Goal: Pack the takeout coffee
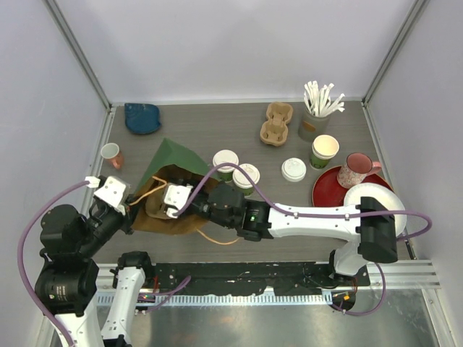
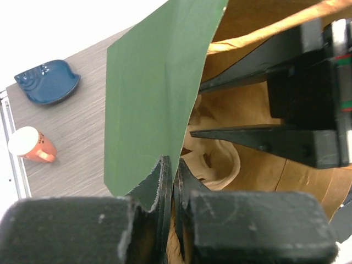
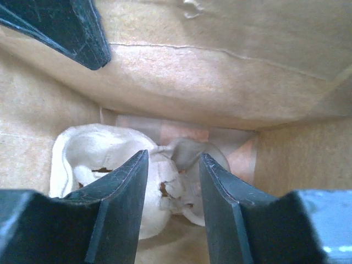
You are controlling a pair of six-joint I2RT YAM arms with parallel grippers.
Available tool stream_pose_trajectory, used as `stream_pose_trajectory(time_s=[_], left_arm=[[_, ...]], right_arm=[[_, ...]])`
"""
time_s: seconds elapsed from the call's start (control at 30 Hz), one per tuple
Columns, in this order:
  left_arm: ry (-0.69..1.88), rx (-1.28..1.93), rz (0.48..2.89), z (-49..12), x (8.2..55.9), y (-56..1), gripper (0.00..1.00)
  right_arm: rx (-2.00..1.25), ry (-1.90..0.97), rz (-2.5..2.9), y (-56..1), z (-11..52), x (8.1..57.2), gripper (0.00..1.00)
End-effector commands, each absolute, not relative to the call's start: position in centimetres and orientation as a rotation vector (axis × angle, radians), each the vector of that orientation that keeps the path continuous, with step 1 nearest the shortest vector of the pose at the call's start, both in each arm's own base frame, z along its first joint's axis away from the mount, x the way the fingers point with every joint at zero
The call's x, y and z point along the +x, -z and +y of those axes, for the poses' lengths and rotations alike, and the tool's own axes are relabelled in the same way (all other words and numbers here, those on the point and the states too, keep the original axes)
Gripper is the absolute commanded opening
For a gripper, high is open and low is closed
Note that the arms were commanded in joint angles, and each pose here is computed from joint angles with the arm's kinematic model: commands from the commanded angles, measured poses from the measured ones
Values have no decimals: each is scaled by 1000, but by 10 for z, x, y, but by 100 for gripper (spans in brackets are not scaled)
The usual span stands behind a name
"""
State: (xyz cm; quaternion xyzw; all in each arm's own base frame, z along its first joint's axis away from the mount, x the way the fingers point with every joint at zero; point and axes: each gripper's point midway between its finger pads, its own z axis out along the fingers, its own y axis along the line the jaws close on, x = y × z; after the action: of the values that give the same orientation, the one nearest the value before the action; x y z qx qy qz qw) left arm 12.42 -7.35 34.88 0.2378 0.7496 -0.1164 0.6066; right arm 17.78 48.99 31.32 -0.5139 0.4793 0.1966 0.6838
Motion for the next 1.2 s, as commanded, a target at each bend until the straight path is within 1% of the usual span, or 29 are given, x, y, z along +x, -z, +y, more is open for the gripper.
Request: stream_pose_trajectory(time_s=[0.0, 0.13, 0.2, 0.27, 0.4, 0.5, 0.6, 0.67, 0.7, 0.73, 0.8, 0.83, 0.87, 0.9, 1.07, 1.17], left_arm=[[294, 565, 1656, -80, 124, -368, 0], [402, 533, 1630, -93, 121, -380, 0], [458, 524, 1630, -99, 118, -381, 0], [461, 528, 1638, -99, 119, -377, 0], [447, 520, 1685, -96, 118, -361, 0], [470, 530, 1671, -99, 114, -362, 0], [493, 532, 1669, -102, 114, -364, 0], [506, 533, 1669, -104, 113, -364, 0], [508, 536, 1666, -104, 112, -364, 0], [500, 536, 1662, -104, 112, -365, 0], [473, 555, 1653, -102, 110, -367, 0], [453, 560, 1652, -100, 110, -366, 0], [434, 569, 1650, -98, 109, -366, 0], [413, 577, 1648, -96, 109, -366, 0], [254, 644, 1621, -82, 115, -359, 0], [141, 696, 1598, -71, 118, -355, 0]], right_arm=[[-1065, -548, 1059, -342, 475, 166, 48], [-1033, -566, 1079, -341, 471, 167, 51], [-1009, -618, 1084, -353, 474, 163, 52], [-1001, -668, 1106, -356, 475, 159, 52], [-920, -751, 1118, -382, 469, 154, 52], [-831, -737, 1128, -389, 464, 163, 52], [-669, -662, 1139, -399, 460, 187, 52], [-655, -626, 1145, -392, 469, 194, 51], [-656, -612, 1150, -400, 473, 196, 50], [-673, -580, 1185, -389, 482, 200, 49], [-679, -531, 1248, -397, 486, 207, 49], [-689, -521, 1310, -383, 495, 210, 49], [-672, -526, 1322, -402, 496, 212, 49], [-746, -487, 1381, -384, 498, 210, 49], [-825, -571, 1452, -364, 503, 194, 50], [-843, -610, 1479, -363, 501, 187, 51]])
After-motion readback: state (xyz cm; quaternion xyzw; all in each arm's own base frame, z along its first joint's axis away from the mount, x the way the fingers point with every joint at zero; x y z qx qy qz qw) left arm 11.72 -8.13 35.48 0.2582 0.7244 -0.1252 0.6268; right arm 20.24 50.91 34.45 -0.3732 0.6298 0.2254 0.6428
